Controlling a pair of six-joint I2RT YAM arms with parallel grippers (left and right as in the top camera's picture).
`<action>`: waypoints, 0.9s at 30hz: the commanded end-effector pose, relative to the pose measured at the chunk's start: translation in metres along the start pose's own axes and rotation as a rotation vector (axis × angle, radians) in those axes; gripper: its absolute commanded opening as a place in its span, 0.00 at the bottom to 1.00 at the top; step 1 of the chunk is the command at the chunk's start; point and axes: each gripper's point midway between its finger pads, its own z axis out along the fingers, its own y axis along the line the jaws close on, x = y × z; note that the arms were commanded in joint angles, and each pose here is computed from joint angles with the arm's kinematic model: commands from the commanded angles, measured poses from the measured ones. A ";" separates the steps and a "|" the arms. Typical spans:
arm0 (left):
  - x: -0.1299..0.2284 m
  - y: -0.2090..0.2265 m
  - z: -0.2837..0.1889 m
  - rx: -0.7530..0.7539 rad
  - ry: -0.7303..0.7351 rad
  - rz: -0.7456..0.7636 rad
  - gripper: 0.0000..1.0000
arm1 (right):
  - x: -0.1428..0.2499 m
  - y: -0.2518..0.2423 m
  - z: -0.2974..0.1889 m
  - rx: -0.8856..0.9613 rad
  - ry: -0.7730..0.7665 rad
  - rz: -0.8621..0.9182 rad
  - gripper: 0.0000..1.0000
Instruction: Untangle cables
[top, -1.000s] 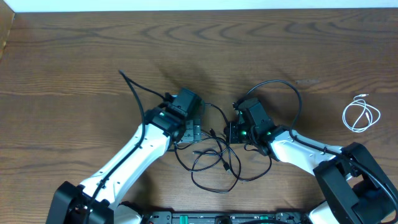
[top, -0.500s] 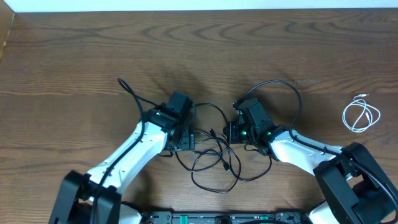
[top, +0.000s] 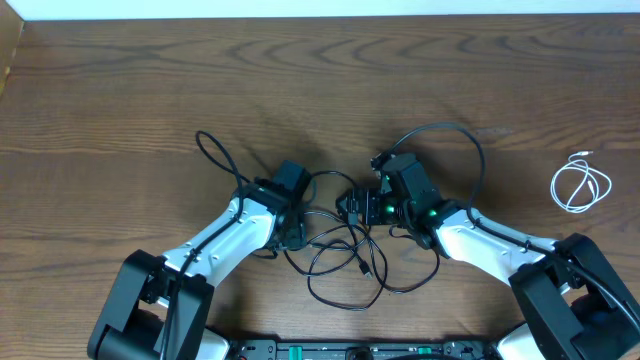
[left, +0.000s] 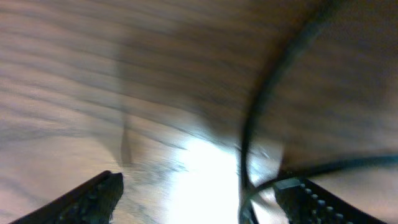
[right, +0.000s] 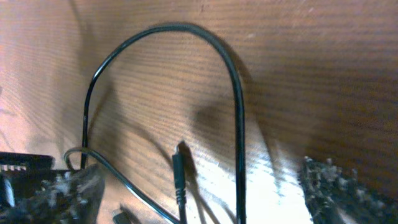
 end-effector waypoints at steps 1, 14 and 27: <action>-0.014 0.025 0.002 -0.120 -0.076 -0.130 0.90 | 0.013 -0.007 0.005 0.008 0.033 -0.048 0.95; -0.040 -0.048 -0.093 0.366 -0.129 0.087 0.98 | -0.012 -0.073 -0.048 0.442 -0.182 0.130 0.99; 0.035 -0.088 -0.073 0.392 0.068 0.348 0.98 | -0.011 -0.096 -0.057 0.504 -0.196 0.256 0.99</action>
